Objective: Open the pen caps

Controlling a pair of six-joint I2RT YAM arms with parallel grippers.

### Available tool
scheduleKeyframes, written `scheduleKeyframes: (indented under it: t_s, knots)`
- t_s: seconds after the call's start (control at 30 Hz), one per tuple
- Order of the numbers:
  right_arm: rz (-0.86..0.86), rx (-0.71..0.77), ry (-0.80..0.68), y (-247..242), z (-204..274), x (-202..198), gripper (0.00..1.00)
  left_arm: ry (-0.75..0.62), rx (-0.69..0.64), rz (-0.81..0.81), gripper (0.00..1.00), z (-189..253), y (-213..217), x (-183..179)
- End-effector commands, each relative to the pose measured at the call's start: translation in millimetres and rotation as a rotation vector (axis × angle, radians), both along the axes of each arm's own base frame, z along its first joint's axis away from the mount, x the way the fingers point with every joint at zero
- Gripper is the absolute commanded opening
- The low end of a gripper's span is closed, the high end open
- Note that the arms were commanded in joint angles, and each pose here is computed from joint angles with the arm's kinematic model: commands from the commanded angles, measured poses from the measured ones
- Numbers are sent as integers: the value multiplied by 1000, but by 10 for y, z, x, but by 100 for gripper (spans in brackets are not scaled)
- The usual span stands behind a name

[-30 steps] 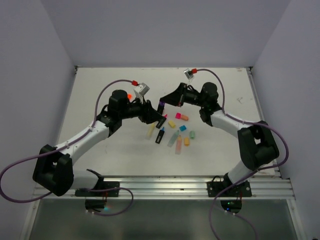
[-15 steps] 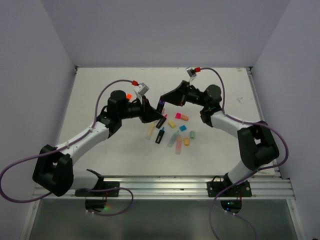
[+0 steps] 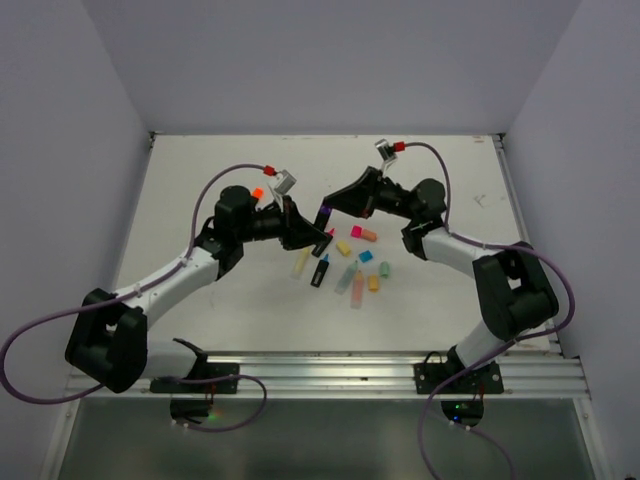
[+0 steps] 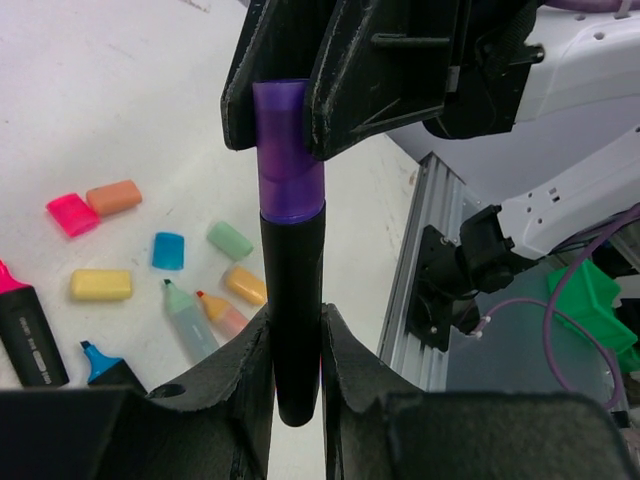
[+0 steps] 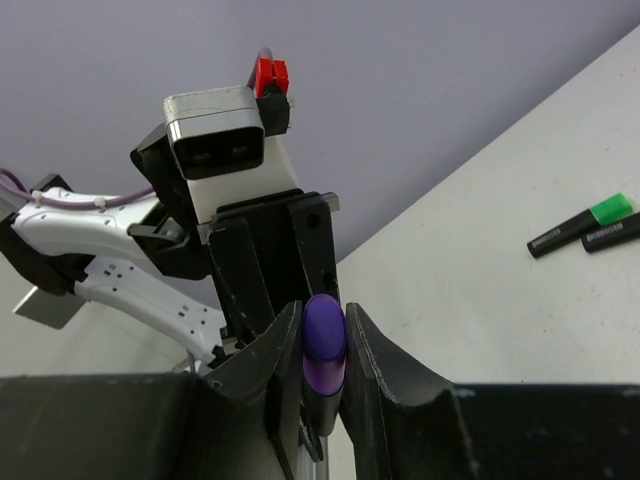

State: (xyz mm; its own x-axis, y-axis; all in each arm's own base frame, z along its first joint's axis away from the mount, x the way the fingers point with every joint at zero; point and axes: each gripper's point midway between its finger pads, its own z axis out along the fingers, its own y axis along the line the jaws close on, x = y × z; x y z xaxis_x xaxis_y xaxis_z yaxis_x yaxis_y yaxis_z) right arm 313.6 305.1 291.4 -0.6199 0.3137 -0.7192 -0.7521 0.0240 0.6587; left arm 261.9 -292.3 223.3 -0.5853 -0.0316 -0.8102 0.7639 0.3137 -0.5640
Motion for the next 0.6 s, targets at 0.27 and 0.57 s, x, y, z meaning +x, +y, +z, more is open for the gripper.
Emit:
scheduleKeyframes:
  t_s: [0.27,0.57]
  knots:
    - [-156,96,-206,-495,529,154,0,154,-34,-87,0,-409,36,-422]
    - [-248,136,-304,-678,915,265,0,177,-19,-97,0,-493,25,-489]
